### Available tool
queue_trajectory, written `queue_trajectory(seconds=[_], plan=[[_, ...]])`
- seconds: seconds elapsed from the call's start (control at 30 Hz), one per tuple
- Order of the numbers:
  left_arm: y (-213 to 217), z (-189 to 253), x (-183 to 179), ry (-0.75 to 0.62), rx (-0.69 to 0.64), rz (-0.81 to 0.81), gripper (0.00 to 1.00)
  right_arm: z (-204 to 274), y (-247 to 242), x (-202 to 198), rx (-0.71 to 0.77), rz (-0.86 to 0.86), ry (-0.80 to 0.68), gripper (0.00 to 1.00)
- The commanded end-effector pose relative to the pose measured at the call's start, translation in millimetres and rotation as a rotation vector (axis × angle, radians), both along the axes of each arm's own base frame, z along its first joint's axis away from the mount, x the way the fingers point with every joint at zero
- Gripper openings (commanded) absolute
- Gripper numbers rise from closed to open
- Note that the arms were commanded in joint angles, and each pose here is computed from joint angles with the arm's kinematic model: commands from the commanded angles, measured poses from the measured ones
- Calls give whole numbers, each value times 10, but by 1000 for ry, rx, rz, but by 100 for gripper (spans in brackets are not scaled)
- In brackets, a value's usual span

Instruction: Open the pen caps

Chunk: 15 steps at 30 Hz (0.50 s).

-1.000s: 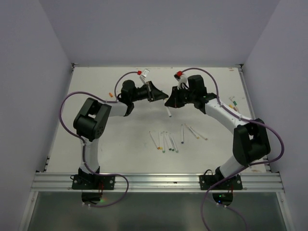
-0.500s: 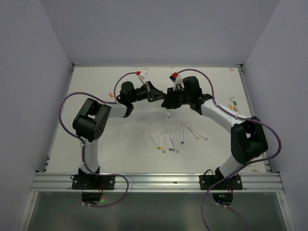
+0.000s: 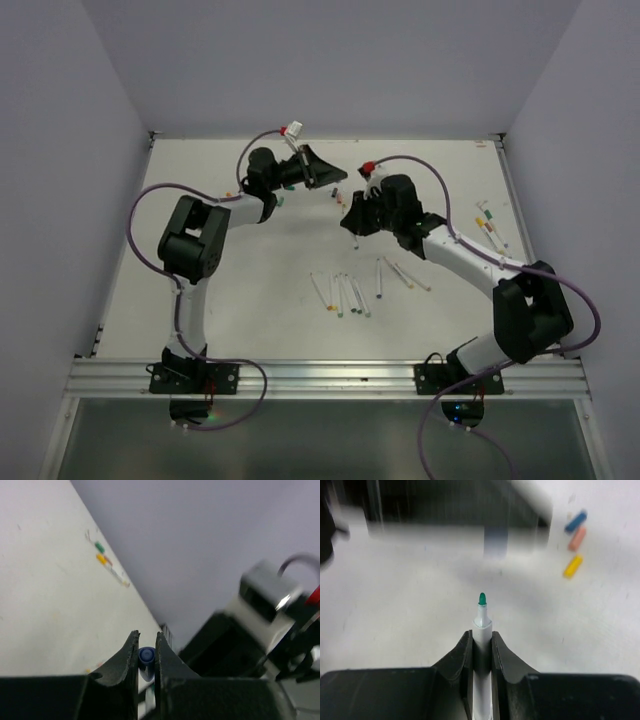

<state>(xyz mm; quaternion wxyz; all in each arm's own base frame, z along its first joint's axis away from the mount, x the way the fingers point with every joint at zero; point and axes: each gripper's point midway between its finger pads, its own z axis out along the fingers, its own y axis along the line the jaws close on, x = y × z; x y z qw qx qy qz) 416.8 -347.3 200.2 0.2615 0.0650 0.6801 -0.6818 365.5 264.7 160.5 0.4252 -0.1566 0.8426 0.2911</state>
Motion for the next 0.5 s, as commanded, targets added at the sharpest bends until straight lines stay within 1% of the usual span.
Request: queue_trajectory(seconds=[0.0,0.07,0.1,0.2,0.27,0.3,0.33,0.37,0.4,0.43,0.47], plan=[[880,566,1081,-92,-128,353,0,-638,-233,-745,-135,28,257,0],[981,470,1189,-71,-103,382,0,-724,-320,-854,-163,23,287,0],[1004,471,1199,-82,-98,385,0,-728,-344,-869,-170,17,289,0],[1036,293,1204,-78,-27,384,0,-734,-505,-866,-230,-35,271,0],[1002,77,1172,-74,63,365,0,-736,-670,-818,-318,-86,276,0],[963,0,1153,-72,106,357,0,-797,-715,-809,-367,-75,285,0],[956,-285,1128,-47,215,345,0,-800,-754,-809,-399,-77,302,0],[950,-347,1174,-51,273,364,0,-827,-812,-783,-432,-91,310,0],[950,-462,1175,-41,330,369,0,-868,-819,-788,-451,-85,325,0],[906,-698,1099,-11,418,346,0,-913,-808,-772,-461,-75,330,0],[907,-750,1128,-12,452,364,0,-930,-800,-762,-455,-76,329,0]])
